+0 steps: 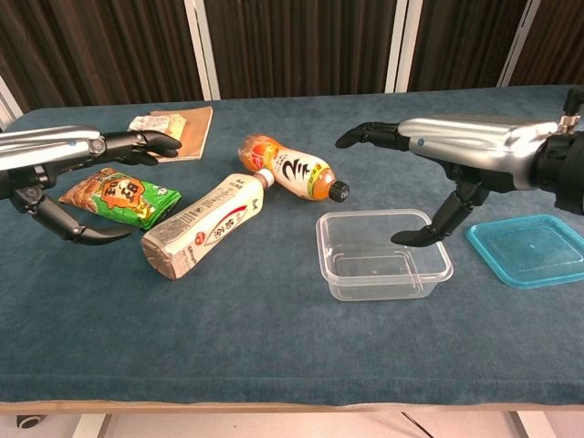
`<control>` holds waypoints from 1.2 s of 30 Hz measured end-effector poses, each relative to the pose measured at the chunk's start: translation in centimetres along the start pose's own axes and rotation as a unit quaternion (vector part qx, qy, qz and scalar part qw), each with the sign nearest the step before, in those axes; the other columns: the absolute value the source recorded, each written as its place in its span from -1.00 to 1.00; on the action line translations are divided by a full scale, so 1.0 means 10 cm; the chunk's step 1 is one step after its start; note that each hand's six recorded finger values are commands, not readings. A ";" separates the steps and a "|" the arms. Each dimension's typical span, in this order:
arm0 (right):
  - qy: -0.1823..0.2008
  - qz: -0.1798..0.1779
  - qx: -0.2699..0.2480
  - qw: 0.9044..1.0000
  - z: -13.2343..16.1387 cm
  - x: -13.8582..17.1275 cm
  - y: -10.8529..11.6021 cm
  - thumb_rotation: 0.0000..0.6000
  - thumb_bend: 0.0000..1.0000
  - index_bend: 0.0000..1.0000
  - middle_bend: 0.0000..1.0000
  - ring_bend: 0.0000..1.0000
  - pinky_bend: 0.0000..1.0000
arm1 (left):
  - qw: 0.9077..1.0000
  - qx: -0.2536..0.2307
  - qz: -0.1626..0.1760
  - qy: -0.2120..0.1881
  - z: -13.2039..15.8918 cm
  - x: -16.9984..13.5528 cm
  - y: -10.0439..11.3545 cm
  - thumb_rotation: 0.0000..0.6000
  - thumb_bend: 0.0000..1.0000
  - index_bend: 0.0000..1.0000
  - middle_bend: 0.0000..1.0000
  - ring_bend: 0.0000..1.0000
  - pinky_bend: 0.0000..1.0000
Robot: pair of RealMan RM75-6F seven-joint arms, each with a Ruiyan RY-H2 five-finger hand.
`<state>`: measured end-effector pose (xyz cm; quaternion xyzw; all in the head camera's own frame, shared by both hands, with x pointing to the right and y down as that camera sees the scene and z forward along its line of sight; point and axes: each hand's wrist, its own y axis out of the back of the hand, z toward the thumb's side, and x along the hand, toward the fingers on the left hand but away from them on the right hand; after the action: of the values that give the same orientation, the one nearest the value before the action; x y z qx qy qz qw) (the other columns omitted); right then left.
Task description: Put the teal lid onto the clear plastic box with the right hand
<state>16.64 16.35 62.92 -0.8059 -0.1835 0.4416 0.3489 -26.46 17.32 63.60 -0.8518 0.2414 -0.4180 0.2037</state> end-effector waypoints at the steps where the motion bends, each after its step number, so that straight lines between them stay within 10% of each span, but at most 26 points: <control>1: 0.000 0.001 0.000 1.000 0.00 0.00 0.00 1.00 -0.65 -1.00 -1.00 -1.00 -0.86 | 1.000 0.000 0.000 0.000 0.00 0.00 0.00 1.00 -0.37 -1.00 -0.89 -0.87 -0.90; 15: -0.059 0.020 0.039 0.997 -0.51 0.36 0.21 1.00 -0.76 -1.00 -1.00 -1.00 -0.90 | 0.992 0.092 0.065 0.056 -0.33 -0.75 0.24 1.00 -0.30 -1.00 -0.89 -0.87 -0.90; 21: -0.140 0.046 0.088 0.985 -1.14 0.69 0.31 1.00 -0.80 -1.00 -1.00 -1.00 -1.00 | 0.972 0.160 0.117 0.130 -0.74 -1.43 0.21 1.00 -0.30 -1.00 -0.89 -0.87 -0.91; 36: -0.216 0.155 0.107 0.958 -1.87 0.72 -0.16 1.00 -0.80 -1.00 -1.00 -1.00 -1.00 | 0.961 0.192 0.074 0.186 -1.14 -1.64 -0.15 1.00 -0.30 -1.00 -0.89 -0.87 -0.91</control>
<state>36.29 14.32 66.80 -0.6675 -0.0789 0.6714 0.3123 -44.07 26.38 60.81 -0.6836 0.2530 -0.5914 0.3449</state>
